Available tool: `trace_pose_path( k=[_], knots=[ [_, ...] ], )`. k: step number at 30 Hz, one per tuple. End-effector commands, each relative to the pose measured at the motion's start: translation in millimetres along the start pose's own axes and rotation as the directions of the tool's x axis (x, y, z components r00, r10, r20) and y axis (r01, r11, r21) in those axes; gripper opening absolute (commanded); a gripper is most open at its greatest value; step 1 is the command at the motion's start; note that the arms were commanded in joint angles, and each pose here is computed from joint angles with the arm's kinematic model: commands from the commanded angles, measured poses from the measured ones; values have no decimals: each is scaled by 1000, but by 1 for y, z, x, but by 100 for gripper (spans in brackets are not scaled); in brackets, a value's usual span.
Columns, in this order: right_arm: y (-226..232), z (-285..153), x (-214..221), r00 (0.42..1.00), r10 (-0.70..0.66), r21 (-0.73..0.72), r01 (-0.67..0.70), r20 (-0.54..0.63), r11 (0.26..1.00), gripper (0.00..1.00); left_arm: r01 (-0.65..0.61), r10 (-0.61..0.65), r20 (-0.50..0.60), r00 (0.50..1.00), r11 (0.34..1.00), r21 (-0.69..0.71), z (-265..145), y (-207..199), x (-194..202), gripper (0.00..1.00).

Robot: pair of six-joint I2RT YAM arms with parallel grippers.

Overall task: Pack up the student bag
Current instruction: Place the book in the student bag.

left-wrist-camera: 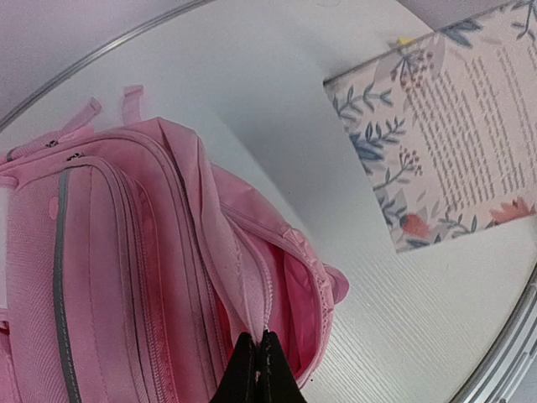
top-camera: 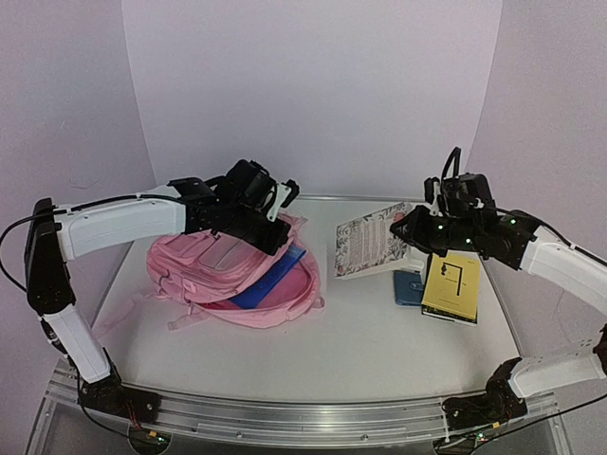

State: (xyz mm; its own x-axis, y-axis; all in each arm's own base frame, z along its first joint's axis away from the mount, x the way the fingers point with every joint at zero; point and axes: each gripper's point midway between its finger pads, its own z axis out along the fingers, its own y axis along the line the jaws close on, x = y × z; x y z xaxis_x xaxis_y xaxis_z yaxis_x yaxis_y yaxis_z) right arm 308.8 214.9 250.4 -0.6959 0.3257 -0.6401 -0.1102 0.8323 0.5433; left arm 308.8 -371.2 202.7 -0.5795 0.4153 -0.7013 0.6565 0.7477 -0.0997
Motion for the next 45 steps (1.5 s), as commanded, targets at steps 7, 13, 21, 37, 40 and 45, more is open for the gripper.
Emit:
trace_pose_path(
  k=[7, 13, 21, 37, 40, 45],
  knots=[
    [67, 21, 23, 974, 148, -360, -202, -171, 911, 0, -20, 24, 273, 962, 1000, -17, -94, -1, -86, 0],
    [88, 37, 17, 966, 199, -428, -251, -163, 868, 0, -23, 17, 297, 955, 1000, 19, -109, -6, -93, 0],
    [98, 97, 25, 947, 303, -395, -321, -109, 861, 0, 14, -42, 302, 953, 996, 94, -113, -7, -95, 0],
    [140, 222, 117, 968, 226, -308, -248, -106, 918, 58, 132, -182, 275, 944, 973, 191, -111, 15, -78, 0],
    [130, 214, 116, 978, 191, -280, -207, -82, 937, 71, 142, -194, 267, 944, 969, 202, -110, 18, -76, 0],
    [110, 204, 124, 989, 120, -214, -137, -91, 967, 74, 148, -202, 266, 942, 967, 208, -110, 22, -76, 0]
  ],
)
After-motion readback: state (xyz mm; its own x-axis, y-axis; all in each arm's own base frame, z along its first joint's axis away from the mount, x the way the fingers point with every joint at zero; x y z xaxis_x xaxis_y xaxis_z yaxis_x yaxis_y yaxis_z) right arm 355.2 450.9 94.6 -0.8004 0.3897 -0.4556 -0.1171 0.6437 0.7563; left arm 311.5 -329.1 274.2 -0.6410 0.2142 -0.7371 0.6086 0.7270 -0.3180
